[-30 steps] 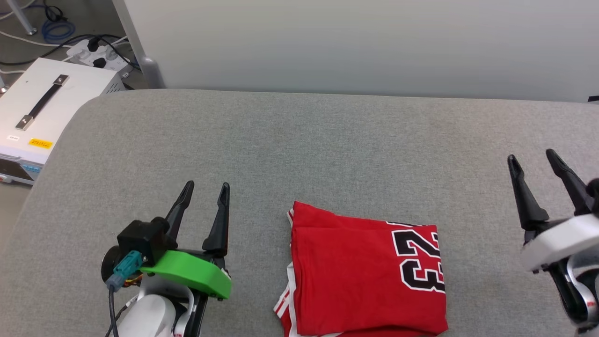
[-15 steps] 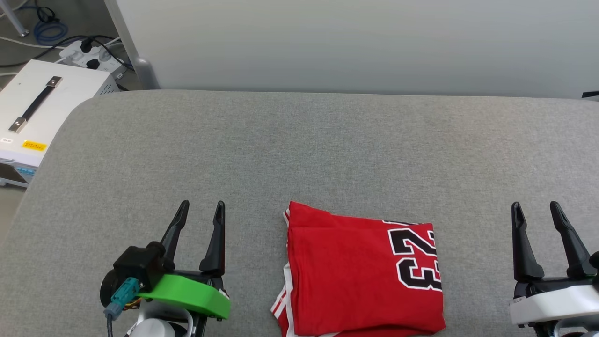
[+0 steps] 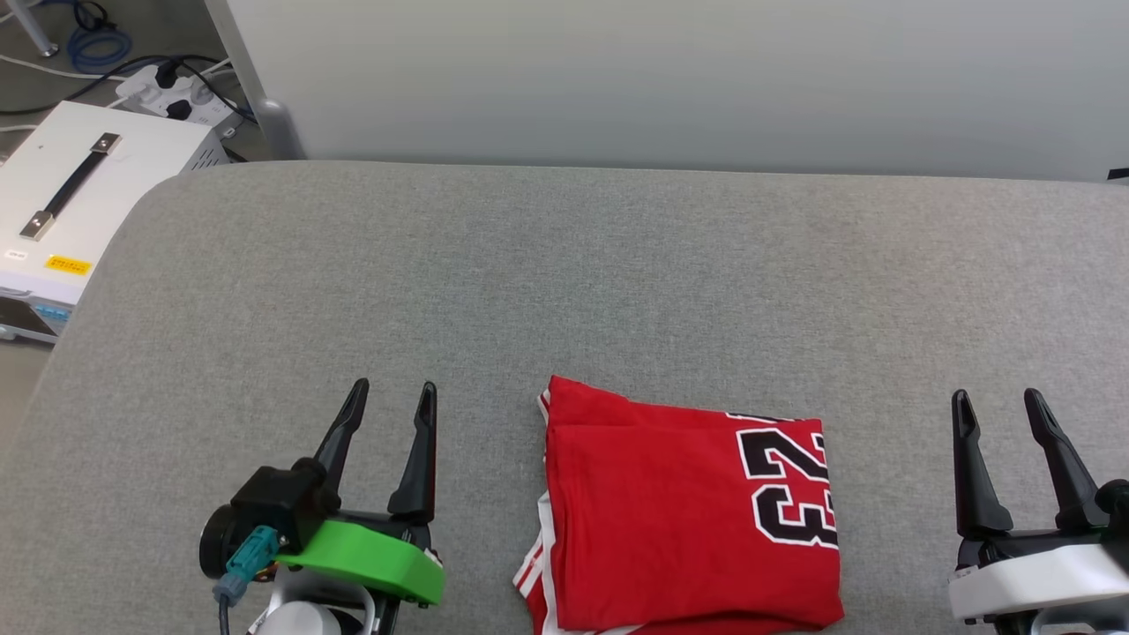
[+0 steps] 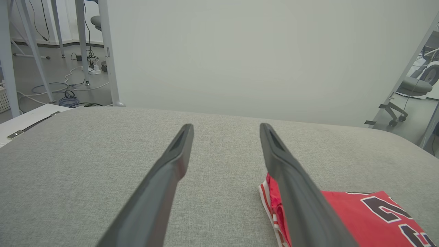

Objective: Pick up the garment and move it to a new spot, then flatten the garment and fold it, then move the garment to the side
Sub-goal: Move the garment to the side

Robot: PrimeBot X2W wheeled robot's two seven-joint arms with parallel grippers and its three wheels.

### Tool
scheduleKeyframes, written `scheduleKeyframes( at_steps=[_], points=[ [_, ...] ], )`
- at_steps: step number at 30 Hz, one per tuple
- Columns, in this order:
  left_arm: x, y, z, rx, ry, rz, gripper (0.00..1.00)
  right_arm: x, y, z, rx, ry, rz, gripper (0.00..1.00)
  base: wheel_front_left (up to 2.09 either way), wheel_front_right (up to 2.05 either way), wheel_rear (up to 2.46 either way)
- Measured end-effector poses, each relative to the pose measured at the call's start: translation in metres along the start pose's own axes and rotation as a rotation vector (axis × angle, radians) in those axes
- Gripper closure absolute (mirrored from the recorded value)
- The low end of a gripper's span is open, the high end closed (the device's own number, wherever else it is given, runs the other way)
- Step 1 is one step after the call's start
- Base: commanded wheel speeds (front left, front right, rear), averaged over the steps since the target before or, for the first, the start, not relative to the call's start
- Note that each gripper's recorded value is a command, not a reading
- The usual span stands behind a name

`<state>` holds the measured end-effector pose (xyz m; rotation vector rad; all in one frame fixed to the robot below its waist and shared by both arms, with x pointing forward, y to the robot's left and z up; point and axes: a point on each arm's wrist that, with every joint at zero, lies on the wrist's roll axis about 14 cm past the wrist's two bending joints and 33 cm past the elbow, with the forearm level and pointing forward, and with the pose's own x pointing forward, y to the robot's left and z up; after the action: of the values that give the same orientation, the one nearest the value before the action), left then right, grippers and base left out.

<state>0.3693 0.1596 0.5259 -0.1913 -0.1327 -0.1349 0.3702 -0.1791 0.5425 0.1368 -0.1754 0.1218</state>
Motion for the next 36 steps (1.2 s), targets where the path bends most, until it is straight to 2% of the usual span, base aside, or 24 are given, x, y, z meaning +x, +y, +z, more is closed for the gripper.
scheduleKeyframes(
  at_steps=[6, 10, 19, 28, 36],
  points=[
    [0.0, -0.001, -0.005, 0.002, 0.013, -0.001, 0.0, 0.0, 0.002, -0.007, 0.003, 0.029, 0.007, 0.0, 0.0, 0.0, 0.0],
    [0.0, -0.001, -0.008, -0.001, 0.021, 0.001, 0.0, 0.0, 0.005, -0.021, 0.019, 0.098, 0.022, 0.0, 0.0, 0.0, 0.0],
    [0.0, 0.001, -0.023, 0.012, 0.07, 0.0, 0.0, -0.014, 0.021, -0.088, 0.072, 0.557, 0.103, 0.0, 0.0, 0.0, 0.0],
    [0.008, 0.004, -0.03, 0.017, 0.089, 0.002, 0.0, -0.027, 0.046, -0.133, 0.137, 0.947, 0.175, 0.0, 0.0, 0.0, 0.0],
    [0.008, 0.018, -0.033, 0.028, 0.102, 0.041, 0.0, -0.029, 0.069, -0.165, 0.158, 1.114, 0.218, 0.0, 0.0, 0.0, 0.0]
  ],
)
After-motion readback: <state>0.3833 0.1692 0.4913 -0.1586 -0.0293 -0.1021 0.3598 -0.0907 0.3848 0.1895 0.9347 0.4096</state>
